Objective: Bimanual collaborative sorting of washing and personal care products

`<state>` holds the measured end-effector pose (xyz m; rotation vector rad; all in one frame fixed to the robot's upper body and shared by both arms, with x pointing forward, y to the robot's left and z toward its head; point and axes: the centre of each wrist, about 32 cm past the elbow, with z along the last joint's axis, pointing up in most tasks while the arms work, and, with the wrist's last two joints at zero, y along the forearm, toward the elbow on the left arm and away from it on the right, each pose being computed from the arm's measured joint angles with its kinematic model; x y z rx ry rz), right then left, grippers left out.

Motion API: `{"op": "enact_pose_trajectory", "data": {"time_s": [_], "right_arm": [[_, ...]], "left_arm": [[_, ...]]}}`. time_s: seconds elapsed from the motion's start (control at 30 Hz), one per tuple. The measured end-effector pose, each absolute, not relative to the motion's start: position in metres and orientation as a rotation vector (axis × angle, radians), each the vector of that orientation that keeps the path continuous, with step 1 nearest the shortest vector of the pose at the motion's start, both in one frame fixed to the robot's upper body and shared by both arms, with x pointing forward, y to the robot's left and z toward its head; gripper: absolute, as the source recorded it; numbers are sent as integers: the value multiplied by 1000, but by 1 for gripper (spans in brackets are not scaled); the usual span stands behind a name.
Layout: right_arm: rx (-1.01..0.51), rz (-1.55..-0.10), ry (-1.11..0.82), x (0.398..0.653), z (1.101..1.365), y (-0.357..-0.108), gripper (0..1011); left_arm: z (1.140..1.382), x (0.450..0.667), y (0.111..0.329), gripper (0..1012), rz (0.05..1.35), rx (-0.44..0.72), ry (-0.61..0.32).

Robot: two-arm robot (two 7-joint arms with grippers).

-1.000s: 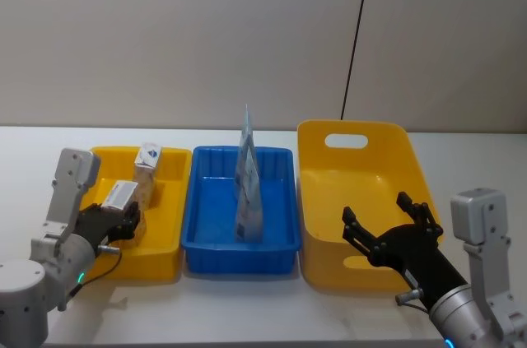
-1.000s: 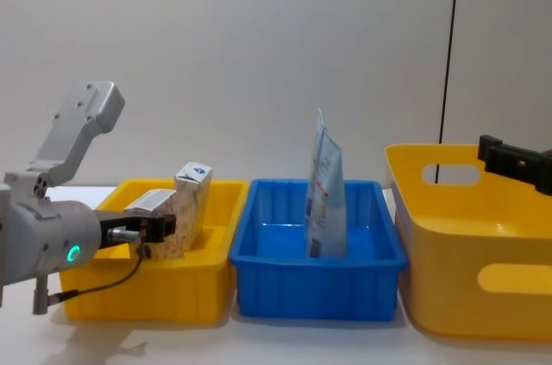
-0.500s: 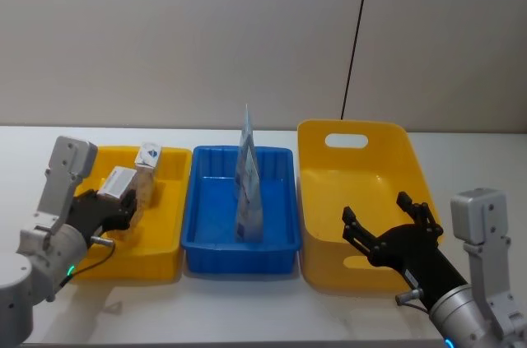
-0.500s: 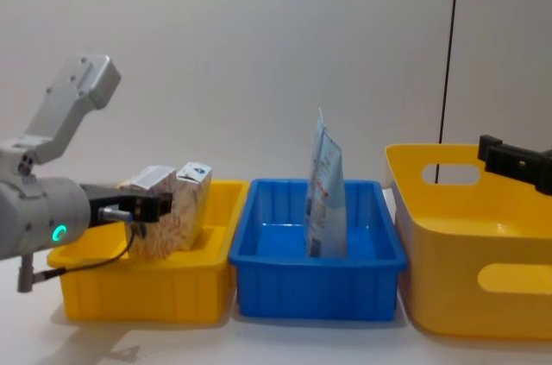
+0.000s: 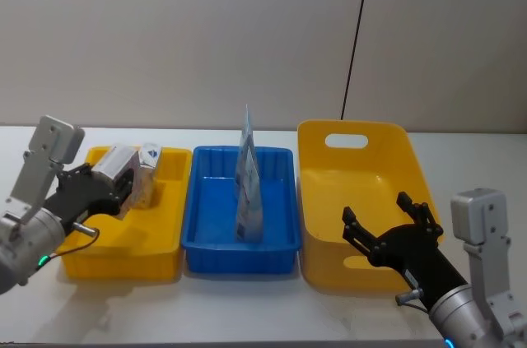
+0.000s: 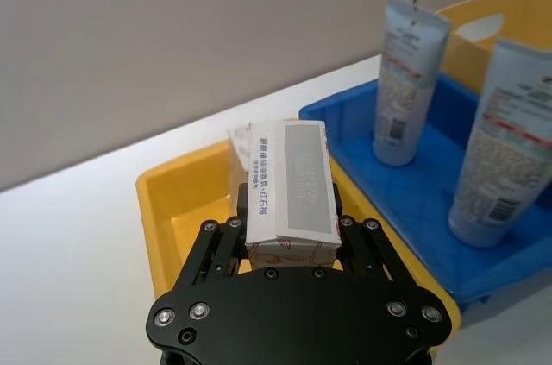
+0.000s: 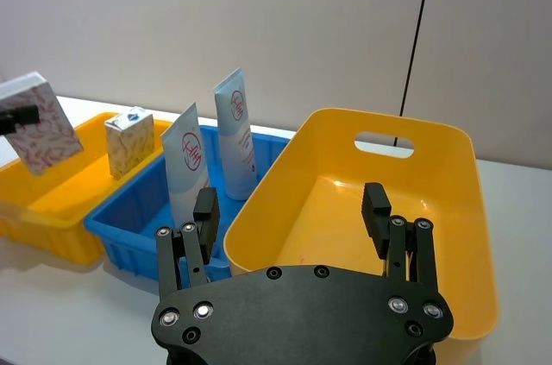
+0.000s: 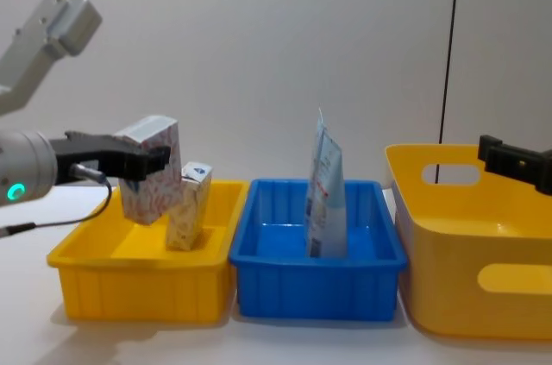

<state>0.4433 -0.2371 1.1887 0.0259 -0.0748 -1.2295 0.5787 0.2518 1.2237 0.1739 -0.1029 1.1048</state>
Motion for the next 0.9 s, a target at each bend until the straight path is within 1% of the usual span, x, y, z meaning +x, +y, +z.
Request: {"op": "enact_pose_trajectory", "data": {"time_s": [0.37, 0.63, 0.9], "right_arm": [[26, -1229, -75, 443, 1189, -237, 1002], [26, -1229, -75, 443, 1189, -237, 1002], [26, -1229, -75, 443, 1189, -237, 1002]], "left_arm": [[1246, 568, 274, 392, 959, 155, -184], [1262, 560, 291, 392, 831, 149, -223], [1273, 555, 302, 392, 717, 148, -245]]}}
